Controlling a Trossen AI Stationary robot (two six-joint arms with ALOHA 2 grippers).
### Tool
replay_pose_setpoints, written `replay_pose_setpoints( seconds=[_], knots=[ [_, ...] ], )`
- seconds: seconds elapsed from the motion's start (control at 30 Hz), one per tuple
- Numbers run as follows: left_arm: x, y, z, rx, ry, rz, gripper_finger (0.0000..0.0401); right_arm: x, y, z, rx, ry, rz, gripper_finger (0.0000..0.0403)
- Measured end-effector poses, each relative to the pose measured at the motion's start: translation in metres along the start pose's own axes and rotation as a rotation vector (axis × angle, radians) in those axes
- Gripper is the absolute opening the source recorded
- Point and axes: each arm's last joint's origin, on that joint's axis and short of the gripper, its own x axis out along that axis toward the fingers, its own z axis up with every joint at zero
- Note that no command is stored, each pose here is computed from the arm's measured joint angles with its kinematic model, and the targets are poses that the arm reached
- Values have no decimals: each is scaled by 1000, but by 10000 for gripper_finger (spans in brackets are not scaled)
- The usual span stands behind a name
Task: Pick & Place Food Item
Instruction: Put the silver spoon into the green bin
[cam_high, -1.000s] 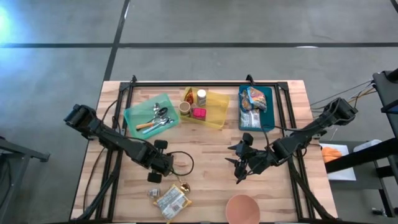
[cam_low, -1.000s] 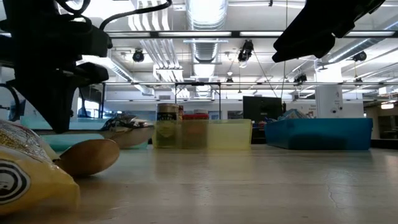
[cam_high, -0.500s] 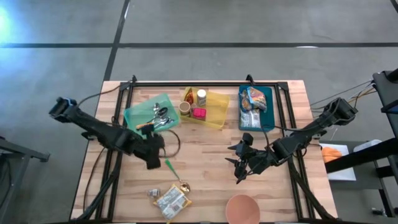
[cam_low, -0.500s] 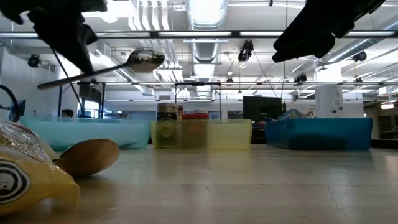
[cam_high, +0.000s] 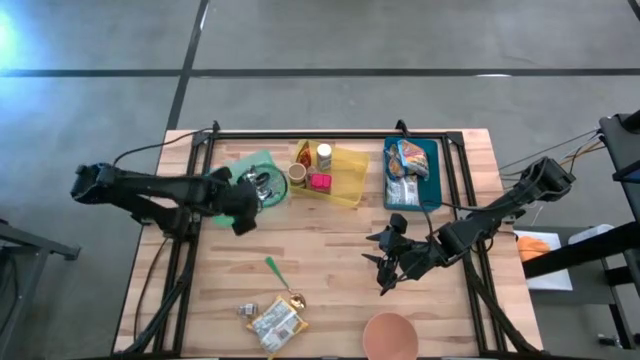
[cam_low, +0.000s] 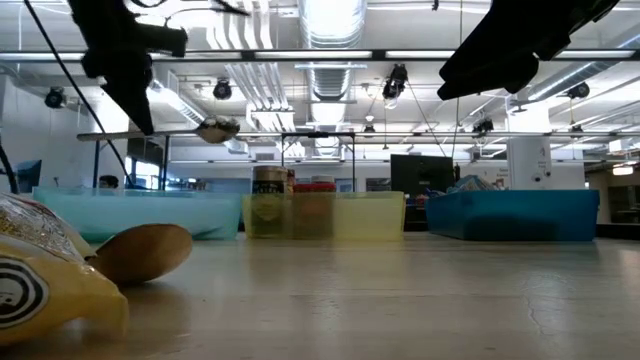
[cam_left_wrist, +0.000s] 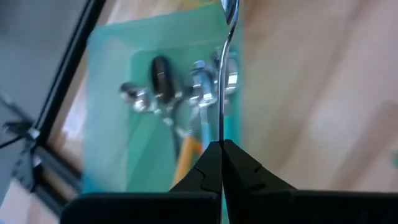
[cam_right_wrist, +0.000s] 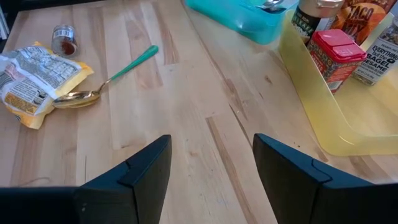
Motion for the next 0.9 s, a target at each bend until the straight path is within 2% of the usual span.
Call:
replay_pose_setpoints(
  seconds=[0.13,0.47,0.57,0.73,0.9],
  knots=[
    [12,24,6,-79,69,46,0,0,0,0,0,0,0,224],
    [32,65,10,-268,191,19,0,0,0,0,-1,1,-1,224],
    [34,68,10,-309,213,-21,0,0,0,0,0,1,-1,224],
    [38,67,11,-324,228,-20,0,0,0,0,1,1,-1,224],
    [58,60,7,-327,279,-8,0,0,0,0,3,1,-1,224]
  ],
)
